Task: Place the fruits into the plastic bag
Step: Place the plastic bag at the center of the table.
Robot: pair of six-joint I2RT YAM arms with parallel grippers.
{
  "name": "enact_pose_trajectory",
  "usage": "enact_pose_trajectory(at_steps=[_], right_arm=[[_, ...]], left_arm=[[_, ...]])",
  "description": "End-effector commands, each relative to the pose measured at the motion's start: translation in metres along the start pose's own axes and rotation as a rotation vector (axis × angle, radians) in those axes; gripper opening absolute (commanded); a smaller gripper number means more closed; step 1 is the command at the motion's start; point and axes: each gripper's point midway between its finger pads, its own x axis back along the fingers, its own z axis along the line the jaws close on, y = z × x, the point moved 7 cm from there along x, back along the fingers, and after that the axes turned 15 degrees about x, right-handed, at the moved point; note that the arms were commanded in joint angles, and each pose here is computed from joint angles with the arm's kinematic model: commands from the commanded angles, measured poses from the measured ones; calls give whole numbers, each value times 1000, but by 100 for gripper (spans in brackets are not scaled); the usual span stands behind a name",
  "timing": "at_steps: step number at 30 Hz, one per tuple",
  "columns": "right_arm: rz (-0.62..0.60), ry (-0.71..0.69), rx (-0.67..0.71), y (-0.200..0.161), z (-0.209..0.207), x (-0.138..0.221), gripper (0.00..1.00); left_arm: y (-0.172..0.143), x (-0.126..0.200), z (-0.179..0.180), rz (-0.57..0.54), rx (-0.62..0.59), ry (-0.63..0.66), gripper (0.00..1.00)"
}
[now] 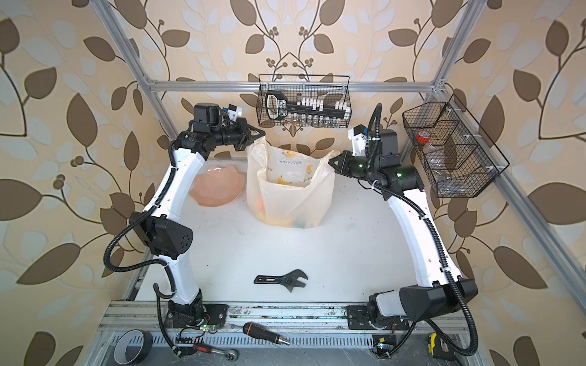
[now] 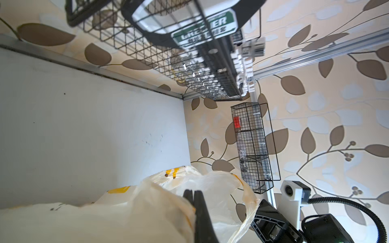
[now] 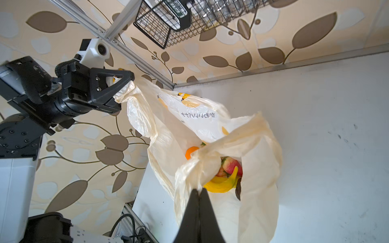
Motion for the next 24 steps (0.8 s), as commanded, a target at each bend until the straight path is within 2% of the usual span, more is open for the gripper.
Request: enact_pose_trajectory(at_steps=[1, 6, 7, 9, 13, 14, 15, 18, 20, 22, 24], right_arm=[[-36, 42, 4, -6, 7, 12, 0], [46, 27, -47, -53, -5, -3, 0], [66, 30, -65, -63, -9, -7, 0], [79, 33, -84, -72, -13, -9, 1], [68, 51, -71, -66, -8, -1, 36], [68, 51, -64, -64, -7, 1, 44], [70, 48, -61, -62, -8, 3, 50], [65, 25, -77, -58, -16, 12, 71], [56, -15, -94, -55, -26, 24, 83], [46, -75, -99, -52, -37, 37, 92], [31, -137, -105, -49, -48, 51, 96]], left_arm=[[-18, 12, -3, 60, -49, -33, 0], [-41, 16, 41, 95, -12, 45, 1], [-46, 18, 48, 98, -7, 58, 8], [-54, 23, 55, 98, 3, 64, 29], [-58, 41, 43, 56, -13, 53, 70], [-59, 47, 38, 38, -19, 55, 88], [-59, 53, 35, 18, -23, 59, 98], [-60, 77, 35, -64, -2, 110, 99], [-59, 99, 45, -164, 36, 203, 99], [-61, 127, 56, -299, 60, 306, 99], [-62, 152, 71, -427, 72, 426, 99]])
